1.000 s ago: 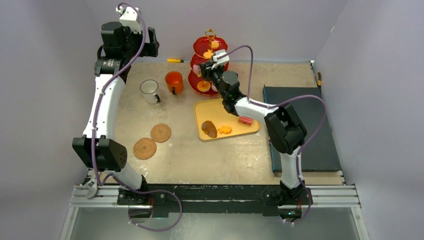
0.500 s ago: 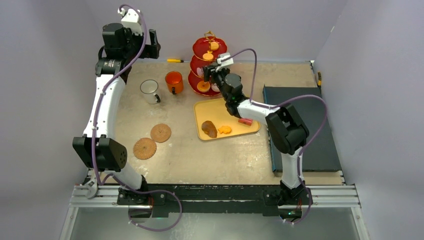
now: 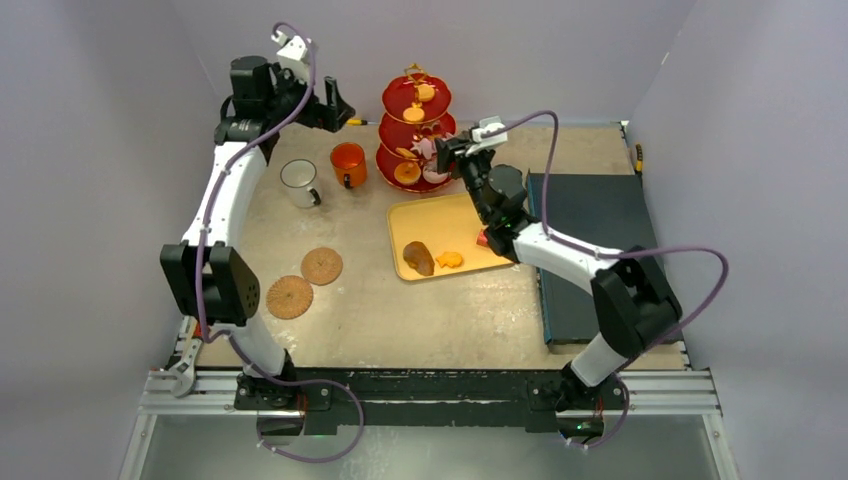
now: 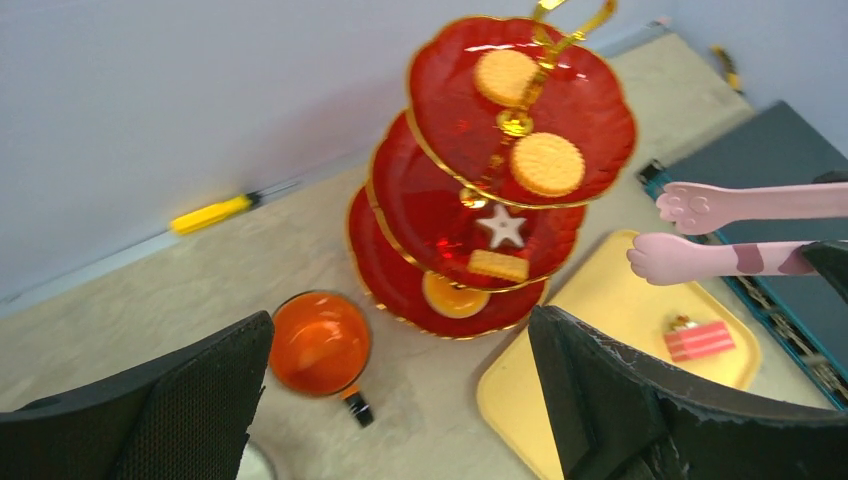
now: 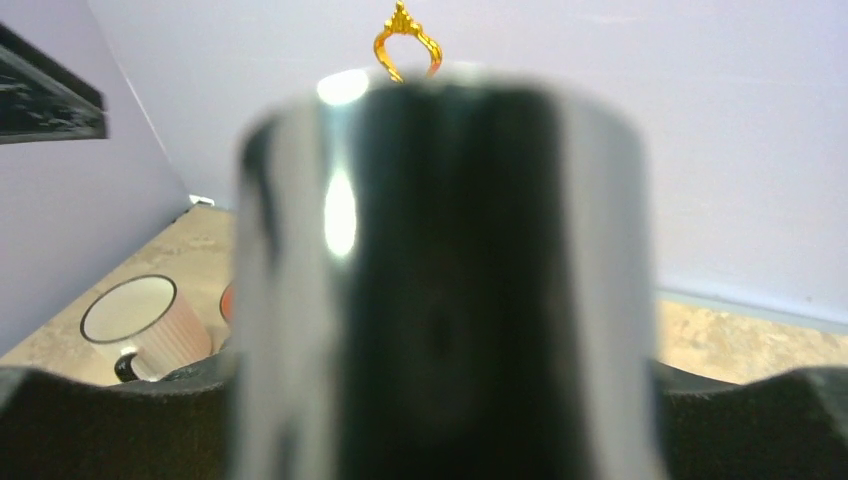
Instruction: Serve the afternoon tea
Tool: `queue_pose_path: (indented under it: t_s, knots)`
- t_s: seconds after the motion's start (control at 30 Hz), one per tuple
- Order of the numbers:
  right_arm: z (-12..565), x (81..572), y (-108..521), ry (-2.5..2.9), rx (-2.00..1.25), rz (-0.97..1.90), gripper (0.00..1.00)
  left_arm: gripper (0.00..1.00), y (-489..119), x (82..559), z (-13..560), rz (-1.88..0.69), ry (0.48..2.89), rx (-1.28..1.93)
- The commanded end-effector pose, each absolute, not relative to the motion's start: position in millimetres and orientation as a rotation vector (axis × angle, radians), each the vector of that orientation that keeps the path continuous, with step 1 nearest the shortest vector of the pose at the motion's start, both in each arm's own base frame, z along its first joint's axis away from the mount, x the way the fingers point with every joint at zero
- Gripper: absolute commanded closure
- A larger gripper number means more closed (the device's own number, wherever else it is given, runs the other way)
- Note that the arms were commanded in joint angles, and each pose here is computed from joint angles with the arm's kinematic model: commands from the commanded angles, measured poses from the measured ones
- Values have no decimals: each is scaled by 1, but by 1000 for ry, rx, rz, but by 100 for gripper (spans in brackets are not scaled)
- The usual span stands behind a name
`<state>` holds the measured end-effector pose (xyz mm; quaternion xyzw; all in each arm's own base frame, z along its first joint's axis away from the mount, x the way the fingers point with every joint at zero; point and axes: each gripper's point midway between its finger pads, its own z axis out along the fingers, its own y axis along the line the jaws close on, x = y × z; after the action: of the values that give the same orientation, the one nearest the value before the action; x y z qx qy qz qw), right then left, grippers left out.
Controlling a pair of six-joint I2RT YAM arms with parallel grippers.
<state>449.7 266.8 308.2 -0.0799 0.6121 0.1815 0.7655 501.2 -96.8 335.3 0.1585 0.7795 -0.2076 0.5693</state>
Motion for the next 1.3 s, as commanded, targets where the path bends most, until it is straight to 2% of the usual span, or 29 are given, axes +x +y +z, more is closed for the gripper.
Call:
queue_pose_path:
  t_s: [0.0, 0.13, 0.37, 0.6, 0.83, 0.93, 1.07, 1.2, 1.27]
  knots:
    - [318, 428, 239, 1351, -124, 356, 39, 1, -162, 500, 354, -721, 1653, 643]
    - [289, 408, 217, 1440, -104, 315, 39, 1, -196, 507, 346, -821, 1585, 754]
    - [233, 380, 186, 1615, -57, 248, 37, 6, -242, 526, 352, -820, 1489, 826]
    - [197, 370, 173, 1725, -32, 199, 37, 8, -259, 548, 355, -857, 1426, 834]
    - [188, 364, 165, 1750, -8, 186, 36, 16, -273, 562, 353, -946, 1350, 857]
    - [190, 362, 164, 1749, -1, 193, 36, 25, -276, 568, 348, -964, 1336, 872]
    - [191, 359, 163, 1759, 14, 205, 37, 42, -279, 574, 353, -969, 1285, 860]
    - [188, 356, 162, 1774, 24, 213, 37, 50, -282, 579, 359, -988, 1242, 845]
    - [186, 356, 161, 1782, 27, 204, 37, 61, -285, 581, 364, -994, 1221, 834]
